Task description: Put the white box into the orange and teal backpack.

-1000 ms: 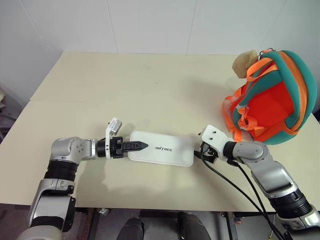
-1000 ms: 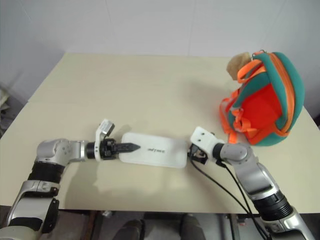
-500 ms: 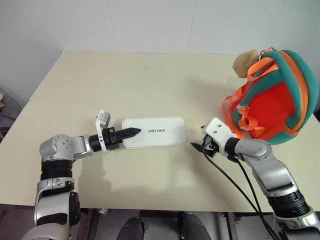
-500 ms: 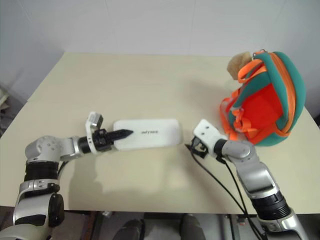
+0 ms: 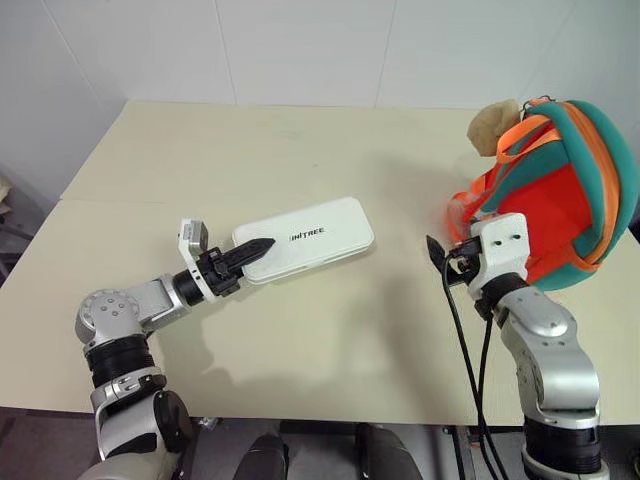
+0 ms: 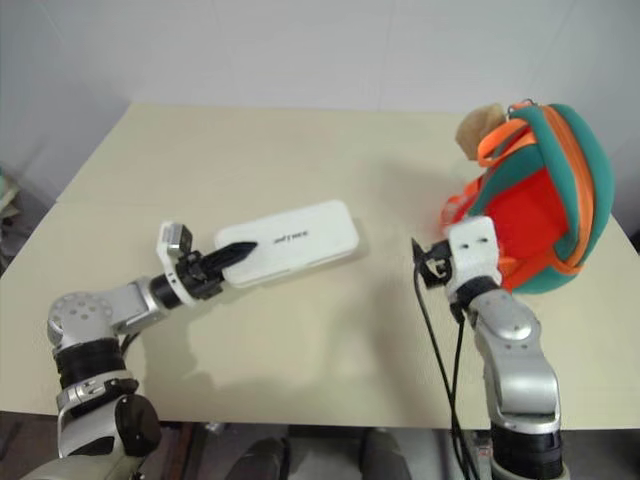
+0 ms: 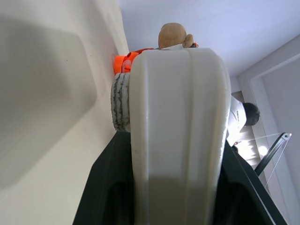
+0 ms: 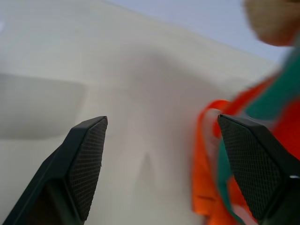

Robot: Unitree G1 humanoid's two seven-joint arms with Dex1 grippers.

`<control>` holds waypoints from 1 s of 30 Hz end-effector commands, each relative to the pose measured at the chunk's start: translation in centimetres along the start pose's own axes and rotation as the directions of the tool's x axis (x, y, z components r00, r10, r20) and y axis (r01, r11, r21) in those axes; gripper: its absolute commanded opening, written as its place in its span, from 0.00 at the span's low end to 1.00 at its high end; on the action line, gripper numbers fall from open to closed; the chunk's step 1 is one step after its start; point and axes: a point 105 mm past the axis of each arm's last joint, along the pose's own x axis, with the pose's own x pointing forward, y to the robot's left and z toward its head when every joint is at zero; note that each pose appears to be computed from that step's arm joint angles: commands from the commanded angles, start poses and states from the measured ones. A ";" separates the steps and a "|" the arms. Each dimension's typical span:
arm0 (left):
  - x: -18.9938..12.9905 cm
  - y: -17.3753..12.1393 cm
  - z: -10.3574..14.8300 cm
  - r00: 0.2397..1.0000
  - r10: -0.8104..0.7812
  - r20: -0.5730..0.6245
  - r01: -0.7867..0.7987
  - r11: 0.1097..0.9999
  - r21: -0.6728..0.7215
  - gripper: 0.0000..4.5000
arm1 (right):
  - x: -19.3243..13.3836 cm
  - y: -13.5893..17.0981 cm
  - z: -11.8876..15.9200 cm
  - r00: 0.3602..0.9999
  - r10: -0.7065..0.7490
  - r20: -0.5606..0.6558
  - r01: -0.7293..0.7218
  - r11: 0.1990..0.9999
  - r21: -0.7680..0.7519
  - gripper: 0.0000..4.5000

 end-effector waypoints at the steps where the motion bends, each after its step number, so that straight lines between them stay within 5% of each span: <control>1: -0.1 -1.2 0.0 0.999 -0.034 -0.004 0.034 0.999 0.024 0.29 | -0.9 -2.3 2.0 0.975 -0.204 0.087 0.202 0.979 0.033 1.00; 30: -0.9 -1.8 -0.5 1.000 -0.010 -0.020 0.011 0.999 0.043 0.29 | 8.6 -5.1 2.6 0.944 -0.276 0.183 0.263 0.960 0.095 1.00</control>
